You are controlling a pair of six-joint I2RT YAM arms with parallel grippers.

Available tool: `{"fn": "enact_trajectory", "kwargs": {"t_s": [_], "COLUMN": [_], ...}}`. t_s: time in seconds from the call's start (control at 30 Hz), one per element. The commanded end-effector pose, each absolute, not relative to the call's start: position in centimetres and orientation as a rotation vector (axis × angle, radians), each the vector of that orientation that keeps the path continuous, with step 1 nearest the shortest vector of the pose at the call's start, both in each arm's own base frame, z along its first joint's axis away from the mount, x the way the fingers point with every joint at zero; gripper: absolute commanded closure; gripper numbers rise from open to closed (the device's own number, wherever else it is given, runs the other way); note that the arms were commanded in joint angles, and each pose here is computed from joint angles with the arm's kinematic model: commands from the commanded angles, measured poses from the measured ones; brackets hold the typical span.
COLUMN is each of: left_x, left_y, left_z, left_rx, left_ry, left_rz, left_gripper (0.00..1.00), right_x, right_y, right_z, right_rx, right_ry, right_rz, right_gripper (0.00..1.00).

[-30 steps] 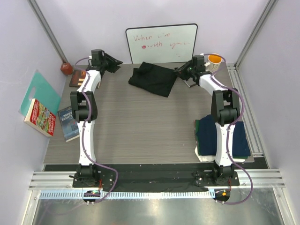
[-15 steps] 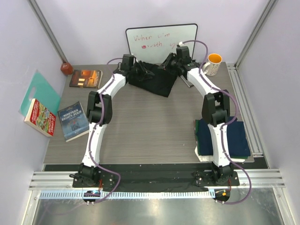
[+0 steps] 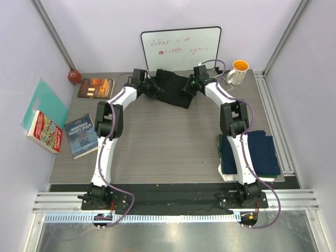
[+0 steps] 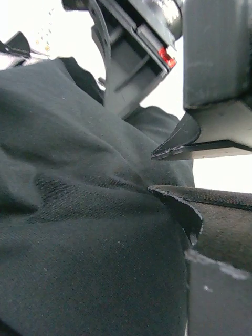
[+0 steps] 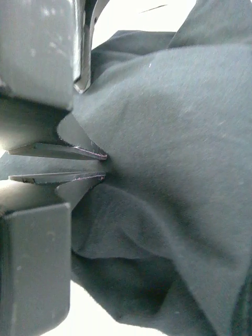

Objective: Fold and stack the t-shirts

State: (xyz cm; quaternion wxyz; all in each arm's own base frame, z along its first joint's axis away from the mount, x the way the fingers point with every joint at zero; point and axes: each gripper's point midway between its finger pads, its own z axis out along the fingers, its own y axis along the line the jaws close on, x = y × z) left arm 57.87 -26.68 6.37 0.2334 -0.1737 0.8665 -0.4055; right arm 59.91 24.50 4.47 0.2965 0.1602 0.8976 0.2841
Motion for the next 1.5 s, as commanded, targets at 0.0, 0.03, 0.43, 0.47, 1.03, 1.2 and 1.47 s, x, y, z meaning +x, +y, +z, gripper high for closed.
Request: {"fn": "enact_trajectory", "kwargs": {"t_s": [0.0,0.03,0.43,0.47,1.03,1.2,1.47], "left_x": [57.5,57.6,59.0,59.2,58.1,58.3,61.6], "left_y": [-26.4,-25.9,-19.8,-19.3,-15.6,-15.3,-16.7], "left_z": [5.3,4.8,2.3,2.6,2.8,4.9,7.7], "left_rx": [-0.403,-0.416,-0.545,-0.554,-0.604,-0.545,-0.48], "left_ry": [2.394,2.403,2.421,2.413,2.411,2.352,2.267], "left_rz": [-1.06,-1.049,-0.896,-0.884,-0.879,-0.873,-0.98], "left_gripper": [0.73,0.73,0.76,0.76,0.8,0.66,0.62], "right_x": [62.5,62.7,63.2,63.0,58.6,59.2,59.7], "right_y": [24.5,24.4,21.8,21.9,23.0,23.7,26.5], "right_z": [7.7,7.8,7.5,7.3,6.5,12.7,16.7], "right_rx": [0.422,0.423,0.438,0.434,0.399,0.341,0.295], "right_ry": [2.26,2.252,2.238,2.248,2.376,2.267,2.203], "right_rz": [0.736,0.73,0.609,0.604,0.652,0.72,0.849], "right_gripper": [0.8,0.8,0.8,0.8,0.85,0.77,0.76]}}
